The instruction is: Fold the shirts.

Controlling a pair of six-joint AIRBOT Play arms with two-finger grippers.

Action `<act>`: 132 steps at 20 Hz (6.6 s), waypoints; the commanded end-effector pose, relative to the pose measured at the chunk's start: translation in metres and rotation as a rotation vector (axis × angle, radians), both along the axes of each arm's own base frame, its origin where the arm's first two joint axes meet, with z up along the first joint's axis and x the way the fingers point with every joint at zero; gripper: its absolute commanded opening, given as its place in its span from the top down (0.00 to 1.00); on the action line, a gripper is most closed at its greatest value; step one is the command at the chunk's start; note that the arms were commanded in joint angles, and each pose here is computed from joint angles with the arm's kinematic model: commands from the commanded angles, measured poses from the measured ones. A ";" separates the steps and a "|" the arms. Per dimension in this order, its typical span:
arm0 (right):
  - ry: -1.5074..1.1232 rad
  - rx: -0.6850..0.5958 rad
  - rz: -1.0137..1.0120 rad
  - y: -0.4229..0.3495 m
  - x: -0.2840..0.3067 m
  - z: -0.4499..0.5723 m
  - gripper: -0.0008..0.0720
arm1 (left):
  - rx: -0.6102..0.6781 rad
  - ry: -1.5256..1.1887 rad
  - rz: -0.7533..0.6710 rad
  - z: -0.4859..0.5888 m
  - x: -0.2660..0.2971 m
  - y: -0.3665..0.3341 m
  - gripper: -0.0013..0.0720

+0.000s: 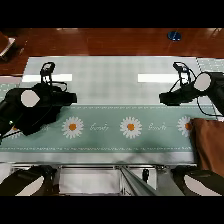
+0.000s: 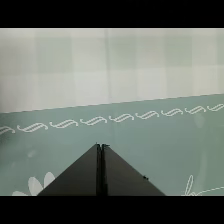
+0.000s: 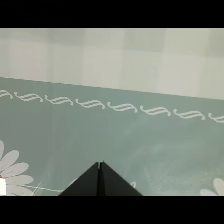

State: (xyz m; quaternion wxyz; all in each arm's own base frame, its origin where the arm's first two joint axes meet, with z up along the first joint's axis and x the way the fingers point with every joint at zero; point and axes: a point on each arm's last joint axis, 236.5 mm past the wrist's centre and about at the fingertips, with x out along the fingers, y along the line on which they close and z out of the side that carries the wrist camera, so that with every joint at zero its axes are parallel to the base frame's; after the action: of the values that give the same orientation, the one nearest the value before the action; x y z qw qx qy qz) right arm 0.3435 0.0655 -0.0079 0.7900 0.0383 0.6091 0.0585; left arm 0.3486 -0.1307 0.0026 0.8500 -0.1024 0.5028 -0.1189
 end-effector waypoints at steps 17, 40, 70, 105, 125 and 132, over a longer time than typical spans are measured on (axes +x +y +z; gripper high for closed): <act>0.001 0.000 0.001 0.000 0.000 0.000 0.96 | 0.000 0.001 -0.001 -0.001 0.000 0.000 0.95; -0.005 -0.015 -0.019 -0.004 0.002 -0.002 0.43 | 0.312 -0.078 0.609 0.076 0.004 0.272 0.29; -0.147 0.121 -0.068 0.018 -0.001 0.057 0.43 | -0.237 -0.230 0.330 0.146 0.086 0.170 0.95; -0.471 0.172 -0.132 0.004 -0.039 0.170 0.43 | -0.321 0.130 -0.590 -0.030 -0.178 -0.238 0.29; -0.019 0.038 -0.287 -0.039 -0.112 -0.016 0.43 | -0.763 0.378 -0.224 -0.034 -0.012 -0.177 0.29; 0.053 0.068 -0.182 0.003 -0.129 -0.024 0.43 | -0.814 0.443 -0.499 -0.015 -0.034 -0.221 0.95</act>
State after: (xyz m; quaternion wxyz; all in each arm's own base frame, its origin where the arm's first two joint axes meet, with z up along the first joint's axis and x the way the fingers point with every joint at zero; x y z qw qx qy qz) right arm 0.2250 0.0477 -0.0265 0.7894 0.1249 0.6008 -0.0184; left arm 0.3226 -0.3401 -0.0248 0.5858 -0.3413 0.5969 -0.4290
